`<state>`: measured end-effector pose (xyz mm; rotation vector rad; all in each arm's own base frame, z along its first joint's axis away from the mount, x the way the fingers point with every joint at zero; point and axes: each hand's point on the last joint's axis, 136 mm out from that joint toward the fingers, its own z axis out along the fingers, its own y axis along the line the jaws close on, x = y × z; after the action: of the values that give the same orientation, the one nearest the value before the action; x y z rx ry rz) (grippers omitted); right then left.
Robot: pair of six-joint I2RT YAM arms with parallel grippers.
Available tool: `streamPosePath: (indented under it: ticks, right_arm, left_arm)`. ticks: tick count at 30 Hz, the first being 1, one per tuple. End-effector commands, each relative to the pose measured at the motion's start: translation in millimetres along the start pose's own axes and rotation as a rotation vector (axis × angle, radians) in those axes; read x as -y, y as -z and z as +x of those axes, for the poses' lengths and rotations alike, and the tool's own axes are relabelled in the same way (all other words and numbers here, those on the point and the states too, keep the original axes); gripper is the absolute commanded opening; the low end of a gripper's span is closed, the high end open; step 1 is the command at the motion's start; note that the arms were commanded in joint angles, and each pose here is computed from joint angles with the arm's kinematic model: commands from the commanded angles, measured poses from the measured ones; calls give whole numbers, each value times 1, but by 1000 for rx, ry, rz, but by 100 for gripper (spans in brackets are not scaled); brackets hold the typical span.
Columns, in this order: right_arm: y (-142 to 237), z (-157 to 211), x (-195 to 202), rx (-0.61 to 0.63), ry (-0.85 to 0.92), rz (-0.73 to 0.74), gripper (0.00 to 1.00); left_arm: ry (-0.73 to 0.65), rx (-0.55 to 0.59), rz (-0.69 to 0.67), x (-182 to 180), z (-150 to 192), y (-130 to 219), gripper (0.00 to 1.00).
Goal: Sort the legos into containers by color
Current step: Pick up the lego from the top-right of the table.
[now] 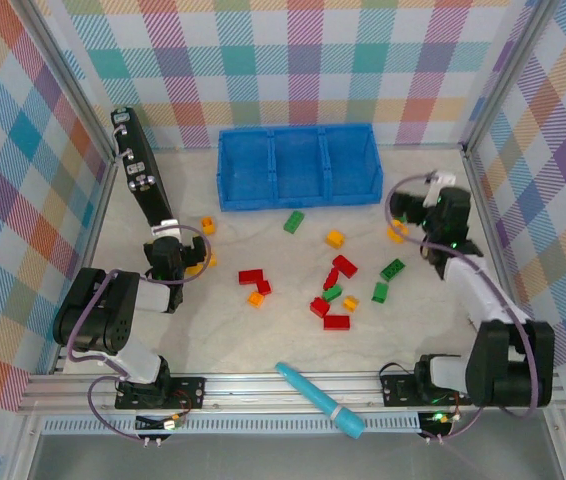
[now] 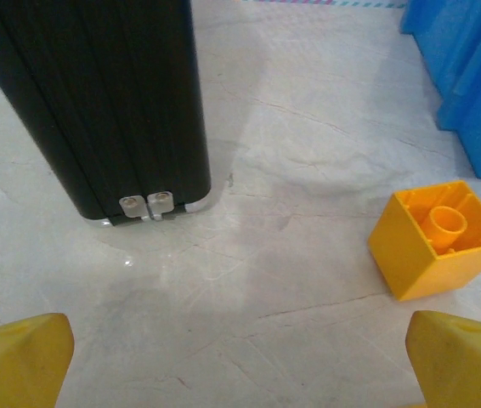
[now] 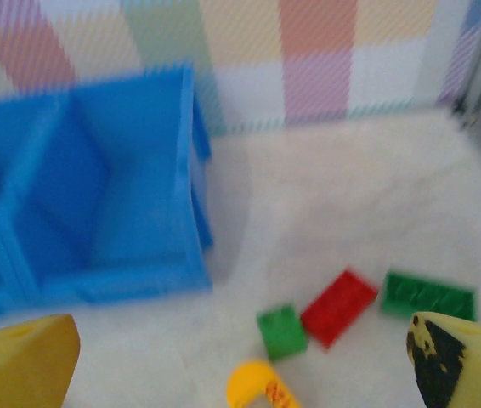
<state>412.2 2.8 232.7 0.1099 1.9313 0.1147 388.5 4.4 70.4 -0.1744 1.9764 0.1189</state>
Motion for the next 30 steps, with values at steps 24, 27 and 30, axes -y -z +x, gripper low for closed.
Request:
streamPosePath:
  ticks: [24,27,30]
  right_arm:
    - [-22,24,81,-551,-571,261,100]
    - [-43,32,94,-592,-512,294,99]
    - [-66,41,103,-640,-460,299,99]
  left_arm:
    - [-176,-147,444,112,-243,164,100]
    - [-223,-178,437,105,-229,171,100]
    - [-256,-203,447,101,-218,179,100]
